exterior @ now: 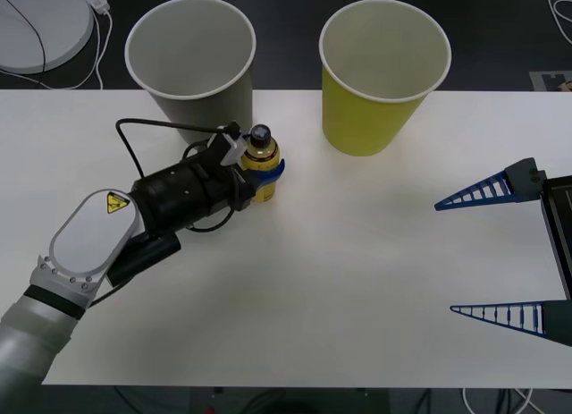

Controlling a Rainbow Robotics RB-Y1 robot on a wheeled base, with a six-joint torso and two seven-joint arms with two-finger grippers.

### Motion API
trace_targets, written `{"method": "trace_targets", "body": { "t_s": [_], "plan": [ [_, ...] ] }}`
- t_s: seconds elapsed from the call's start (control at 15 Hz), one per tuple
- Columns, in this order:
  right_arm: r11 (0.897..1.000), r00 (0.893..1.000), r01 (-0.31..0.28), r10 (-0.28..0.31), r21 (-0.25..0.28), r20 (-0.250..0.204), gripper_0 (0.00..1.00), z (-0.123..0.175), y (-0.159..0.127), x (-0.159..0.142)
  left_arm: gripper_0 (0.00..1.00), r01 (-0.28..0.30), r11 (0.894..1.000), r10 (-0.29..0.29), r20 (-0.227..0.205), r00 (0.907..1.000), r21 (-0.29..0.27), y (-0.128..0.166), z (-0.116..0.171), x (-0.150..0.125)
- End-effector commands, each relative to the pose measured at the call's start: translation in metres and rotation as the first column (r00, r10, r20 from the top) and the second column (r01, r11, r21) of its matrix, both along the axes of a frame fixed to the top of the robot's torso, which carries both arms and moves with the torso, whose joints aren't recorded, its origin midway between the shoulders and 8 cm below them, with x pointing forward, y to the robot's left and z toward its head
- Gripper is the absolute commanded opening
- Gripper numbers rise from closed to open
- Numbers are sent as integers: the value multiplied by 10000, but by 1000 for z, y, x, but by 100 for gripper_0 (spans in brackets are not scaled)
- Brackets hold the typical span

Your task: Put the can into the green bin and the plastic bottle into the gray bin

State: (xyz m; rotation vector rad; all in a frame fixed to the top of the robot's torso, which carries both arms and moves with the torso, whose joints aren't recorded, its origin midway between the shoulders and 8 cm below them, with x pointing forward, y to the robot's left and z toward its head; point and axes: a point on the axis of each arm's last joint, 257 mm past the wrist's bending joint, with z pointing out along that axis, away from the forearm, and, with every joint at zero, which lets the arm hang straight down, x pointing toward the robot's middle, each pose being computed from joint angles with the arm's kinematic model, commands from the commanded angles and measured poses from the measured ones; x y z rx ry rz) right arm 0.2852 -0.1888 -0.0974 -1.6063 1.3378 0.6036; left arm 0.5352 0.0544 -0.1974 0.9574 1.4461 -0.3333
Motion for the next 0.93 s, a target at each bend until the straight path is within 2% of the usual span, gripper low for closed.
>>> {"method": "trace_targets", "body": {
  "t_s": [0.07,0.6,0.73,0.93],
  "plan": [
    [10000,10000,0,0,0,0,100,0,0,0,0,10,10000,-10,-54,10000,0,4,0,-1],
    [10000,10000,0,0,0,0,100,0,0,0,0,-312,9983,303,-182,9994,-496,15,4,-20],
    [10000,10000,0,0,0,0,100,0,0,0,0,-447,9962,420,-372,9984,-750,19,7,-27],
    [10000,10000,0,0,0,0,100,0,0,0,0,-662,9956,630,-495,9968,-663,28,13,-34]
  ]
}}
